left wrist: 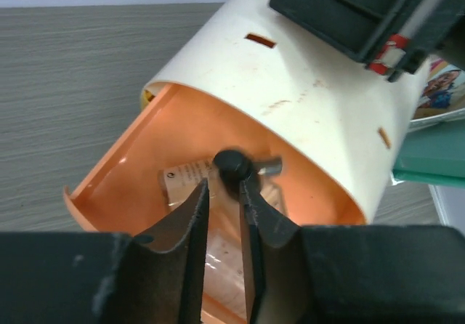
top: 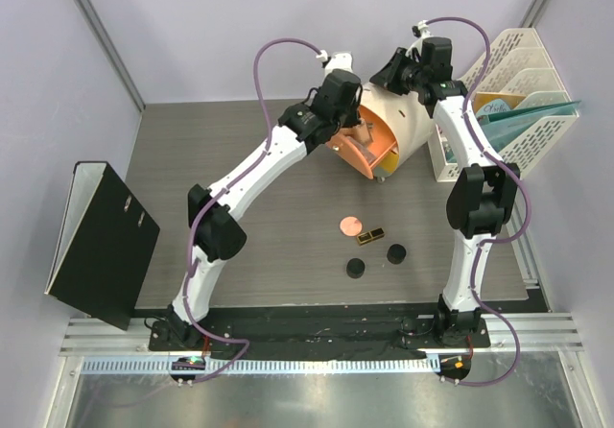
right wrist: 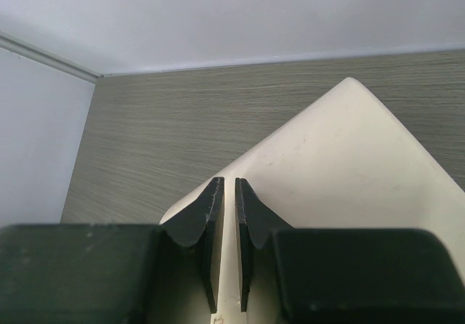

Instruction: Organize the makeup

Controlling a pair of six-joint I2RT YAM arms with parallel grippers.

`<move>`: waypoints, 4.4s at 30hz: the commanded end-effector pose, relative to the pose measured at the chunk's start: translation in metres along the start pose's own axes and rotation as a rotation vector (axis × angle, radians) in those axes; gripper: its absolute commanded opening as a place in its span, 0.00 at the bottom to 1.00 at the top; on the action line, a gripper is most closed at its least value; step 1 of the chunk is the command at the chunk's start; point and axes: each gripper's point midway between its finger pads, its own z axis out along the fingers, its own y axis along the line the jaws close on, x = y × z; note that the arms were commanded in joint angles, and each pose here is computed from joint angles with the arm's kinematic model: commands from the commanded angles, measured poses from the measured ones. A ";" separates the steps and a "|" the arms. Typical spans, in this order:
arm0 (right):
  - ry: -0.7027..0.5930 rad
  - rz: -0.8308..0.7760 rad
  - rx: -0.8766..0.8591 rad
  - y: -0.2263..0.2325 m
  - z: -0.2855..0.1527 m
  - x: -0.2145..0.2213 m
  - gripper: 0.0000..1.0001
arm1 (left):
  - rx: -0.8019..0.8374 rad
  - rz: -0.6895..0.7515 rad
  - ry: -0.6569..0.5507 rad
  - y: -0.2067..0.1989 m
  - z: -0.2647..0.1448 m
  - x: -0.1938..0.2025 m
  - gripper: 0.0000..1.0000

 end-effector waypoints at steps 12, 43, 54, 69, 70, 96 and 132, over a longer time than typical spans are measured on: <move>0.226 0.090 0.143 -0.046 -0.001 0.071 0.19 | -0.023 -0.040 0.041 0.023 0.009 0.003 0.27; 0.229 0.087 0.151 -0.048 -0.002 0.072 0.19 | -0.051 -0.061 0.243 0.061 -0.049 0.073 0.00; 0.231 0.086 0.155 -0.048 -0.002 0.073 0.19 | 0.048 -0.128 0.225 0.024 -0.020 0.063 0.00; 0.239 0.088 0.154 -0.048 -0.002 0.076 0.19 | 0.177 -0.247 0.026 -0.016 -0.006 0.012 0.00; 0.240 0.087 0.155 -0.050 -0.002 0.076 0.19 | 0.179 -0.261 0.018 -0.017 -0.003 0.010 0.00; 0.196 0.081 0.142 -0.039 -0.005 0.056 0.19 | 0.237 -0.282 -0.105 -0.028 -0.013 -0.028 0.20; 0.146 0.056 0.184 -0.044 -0.024 0.036 0.18 | 0.165 0.326 -0.052 -0.019 0.038 0.108 0.59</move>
